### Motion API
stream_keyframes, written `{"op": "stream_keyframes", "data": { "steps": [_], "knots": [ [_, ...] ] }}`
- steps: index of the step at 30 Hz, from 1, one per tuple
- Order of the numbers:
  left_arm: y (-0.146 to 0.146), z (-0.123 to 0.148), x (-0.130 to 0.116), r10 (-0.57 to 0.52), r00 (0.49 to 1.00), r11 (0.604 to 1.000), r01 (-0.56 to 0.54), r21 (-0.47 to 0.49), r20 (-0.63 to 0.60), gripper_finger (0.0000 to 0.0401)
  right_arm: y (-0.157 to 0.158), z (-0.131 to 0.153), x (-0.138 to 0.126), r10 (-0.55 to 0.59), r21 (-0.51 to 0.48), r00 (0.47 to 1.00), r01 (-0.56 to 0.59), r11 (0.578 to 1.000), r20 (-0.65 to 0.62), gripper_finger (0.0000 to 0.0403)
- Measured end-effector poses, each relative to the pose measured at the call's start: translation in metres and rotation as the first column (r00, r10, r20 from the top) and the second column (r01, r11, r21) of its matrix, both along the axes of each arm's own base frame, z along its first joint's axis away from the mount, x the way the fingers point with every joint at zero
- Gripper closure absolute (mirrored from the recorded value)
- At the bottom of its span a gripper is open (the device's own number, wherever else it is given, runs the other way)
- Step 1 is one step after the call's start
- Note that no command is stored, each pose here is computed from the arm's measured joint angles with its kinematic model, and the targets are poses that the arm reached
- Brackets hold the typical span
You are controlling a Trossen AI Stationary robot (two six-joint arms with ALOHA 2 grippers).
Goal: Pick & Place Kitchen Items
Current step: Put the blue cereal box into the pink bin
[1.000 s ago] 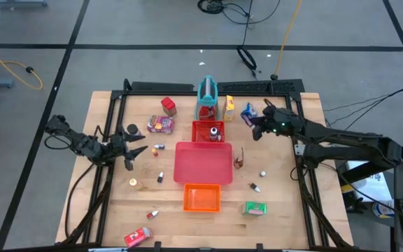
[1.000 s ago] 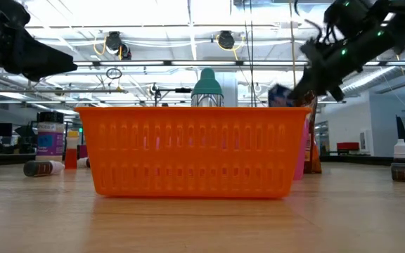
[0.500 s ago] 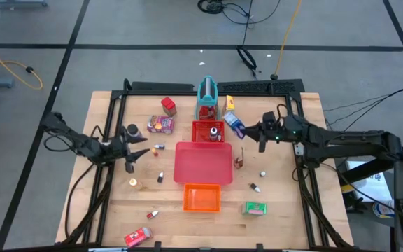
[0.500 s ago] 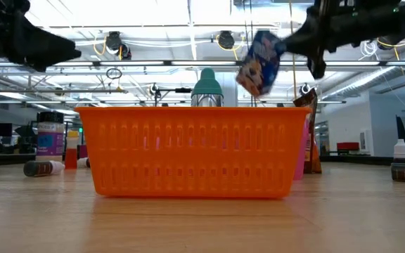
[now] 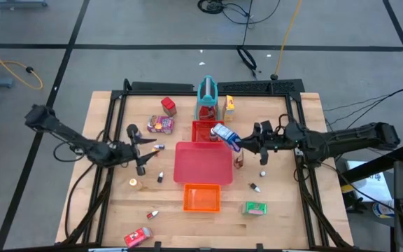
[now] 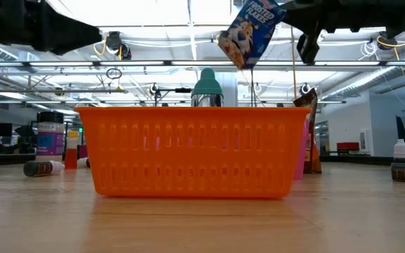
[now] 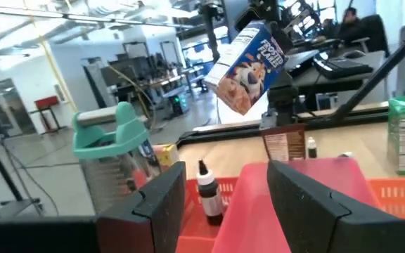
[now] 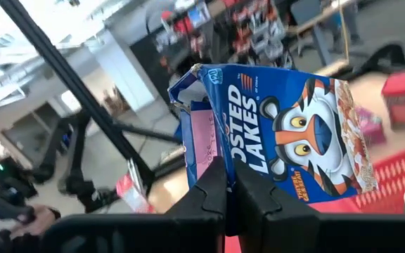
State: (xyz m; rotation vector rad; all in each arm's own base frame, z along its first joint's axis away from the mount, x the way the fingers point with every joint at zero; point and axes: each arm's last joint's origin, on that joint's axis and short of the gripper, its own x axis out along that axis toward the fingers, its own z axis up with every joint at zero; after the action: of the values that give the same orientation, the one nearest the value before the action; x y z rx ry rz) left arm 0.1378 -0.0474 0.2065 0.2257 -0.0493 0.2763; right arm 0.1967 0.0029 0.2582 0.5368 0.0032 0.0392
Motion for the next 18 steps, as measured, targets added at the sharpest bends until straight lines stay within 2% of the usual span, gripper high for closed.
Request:
{"op": "stream_keyframes", "data": {
  "steps": [3, 8, 13, 18],
  "knots": [
    [0.0, 0.013, 0.015, -0.064, 0.998, 0.998, 0.063, -0.012, -0.017, 0.0201, 0.003, -0.003, 0.011, 0.014, -0.011, 0.999, -0.014, 1.0, -0.041, 0.0403],
    [0.004, 0.03, 0.042, -0.097, 0.987, 0.994, 0.101, 0.027, -0.125, 0.0201, 0.009, 0.006, 0.031, 0.055, -0.066, 0.997, -0.058, 0.996, -0.049, 0.0402],
    [0.016, 0.036, 0.066, -0.171, 0.958, 0.985, 0.175, -0.003, -0.228, 0.0201, 0.016, 0.014, 0.049, 0.111, -0.131, 0.992, -0.117, 0.984, -0.053, 0.0402],
    [0.026, 0.04, 0.088, -0.238, 0.934, 0.97, 0.244, -0.011, -0.266, 0.0201, 0.018, 0.01, 0.063, 0.146, -0.128, 0.985, -0.157, 0.979, -0.088, 0.0402]
  ]
}}
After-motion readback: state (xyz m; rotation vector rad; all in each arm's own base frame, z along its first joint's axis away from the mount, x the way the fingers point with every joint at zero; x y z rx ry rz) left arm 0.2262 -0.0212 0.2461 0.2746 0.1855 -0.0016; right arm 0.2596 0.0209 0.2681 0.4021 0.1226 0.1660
